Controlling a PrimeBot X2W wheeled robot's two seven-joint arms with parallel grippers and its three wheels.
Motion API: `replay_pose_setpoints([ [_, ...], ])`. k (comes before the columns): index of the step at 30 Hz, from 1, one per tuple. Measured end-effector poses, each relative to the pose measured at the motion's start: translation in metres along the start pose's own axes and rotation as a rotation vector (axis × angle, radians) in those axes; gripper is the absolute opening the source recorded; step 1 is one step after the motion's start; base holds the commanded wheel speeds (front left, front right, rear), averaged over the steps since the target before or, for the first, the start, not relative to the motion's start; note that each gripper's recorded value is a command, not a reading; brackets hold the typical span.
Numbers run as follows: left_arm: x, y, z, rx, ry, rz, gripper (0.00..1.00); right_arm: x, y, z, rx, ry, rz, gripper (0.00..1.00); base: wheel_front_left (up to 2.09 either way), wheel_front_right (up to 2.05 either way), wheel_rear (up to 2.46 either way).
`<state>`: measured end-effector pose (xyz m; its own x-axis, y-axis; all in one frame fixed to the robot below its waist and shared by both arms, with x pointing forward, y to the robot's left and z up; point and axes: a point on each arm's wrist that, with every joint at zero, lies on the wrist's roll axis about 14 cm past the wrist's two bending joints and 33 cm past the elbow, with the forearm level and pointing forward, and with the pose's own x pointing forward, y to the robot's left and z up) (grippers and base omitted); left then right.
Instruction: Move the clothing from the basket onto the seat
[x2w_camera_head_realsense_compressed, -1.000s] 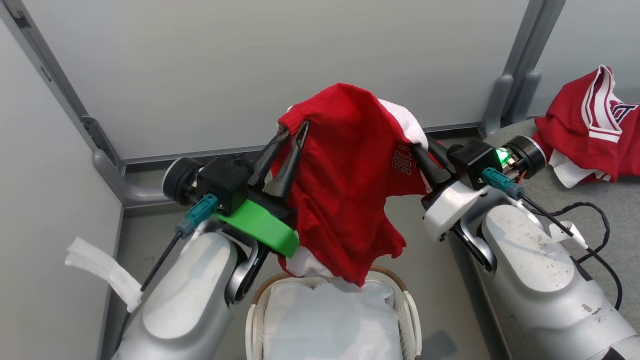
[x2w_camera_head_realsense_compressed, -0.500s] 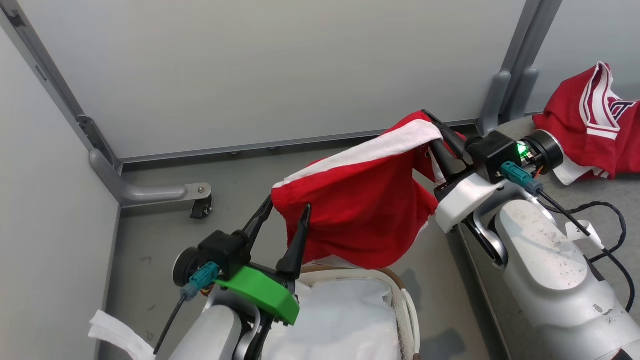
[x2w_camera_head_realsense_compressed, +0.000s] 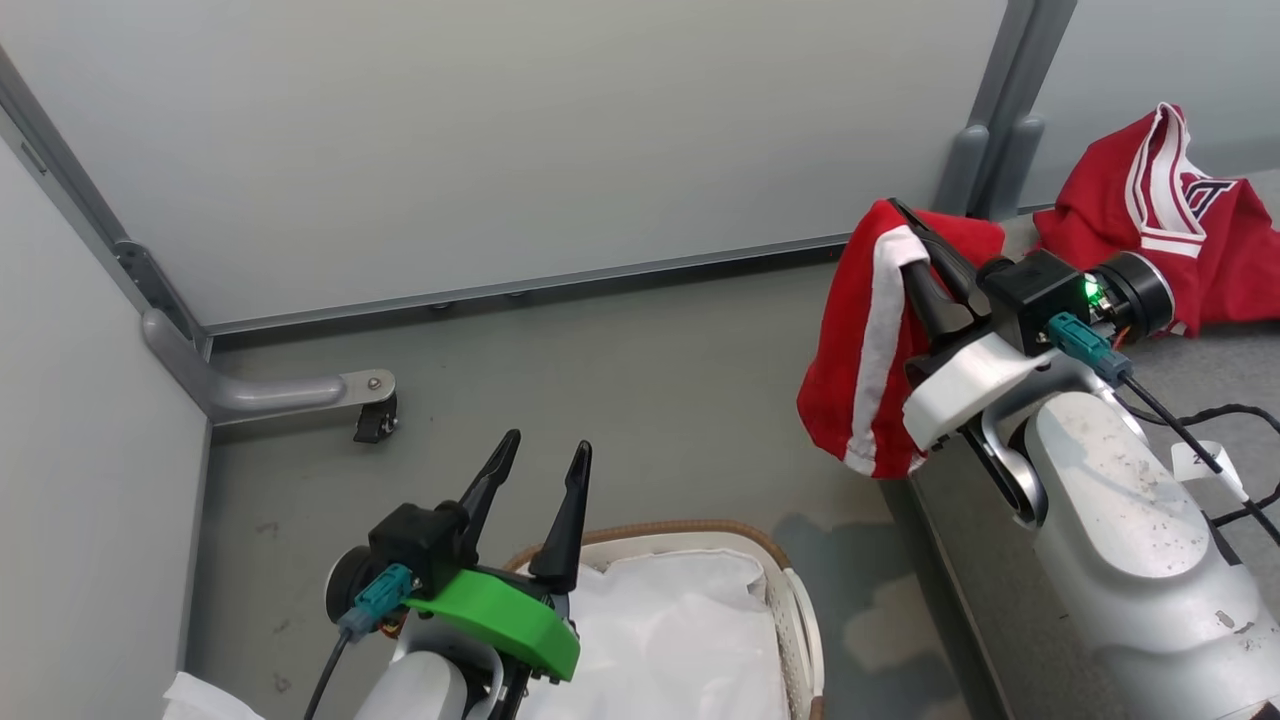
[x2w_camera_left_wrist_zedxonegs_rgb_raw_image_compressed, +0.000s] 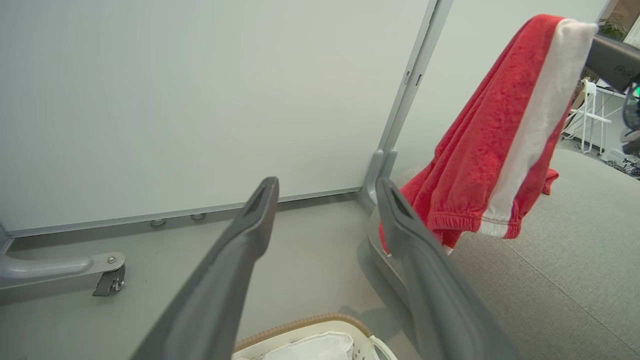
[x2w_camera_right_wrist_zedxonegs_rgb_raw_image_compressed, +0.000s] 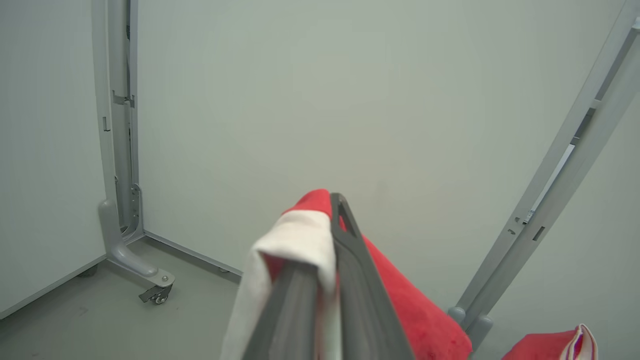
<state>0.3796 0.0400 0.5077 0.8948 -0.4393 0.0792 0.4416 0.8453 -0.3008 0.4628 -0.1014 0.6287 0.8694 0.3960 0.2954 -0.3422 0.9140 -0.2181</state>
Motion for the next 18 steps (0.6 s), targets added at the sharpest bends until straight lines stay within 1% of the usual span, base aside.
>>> replay_pose_setpoints([
  [12, 0.011, -0.016, -0.012, 0.002, 0.029, -0.055, 1.00, -0.013, -0.026, -0.004, 0.000, 0.014, -0.080, 0.00, 0.00, 0.00, 0.00],
  [18, 0.022, -0.032, -0.019, -0.005, 0.044, -0.114, 1.00, -0.026, -0.047, -0.006, -0.020, 0.025, -0.135, 0.00, 0.00, 0.00, 0.00],
])
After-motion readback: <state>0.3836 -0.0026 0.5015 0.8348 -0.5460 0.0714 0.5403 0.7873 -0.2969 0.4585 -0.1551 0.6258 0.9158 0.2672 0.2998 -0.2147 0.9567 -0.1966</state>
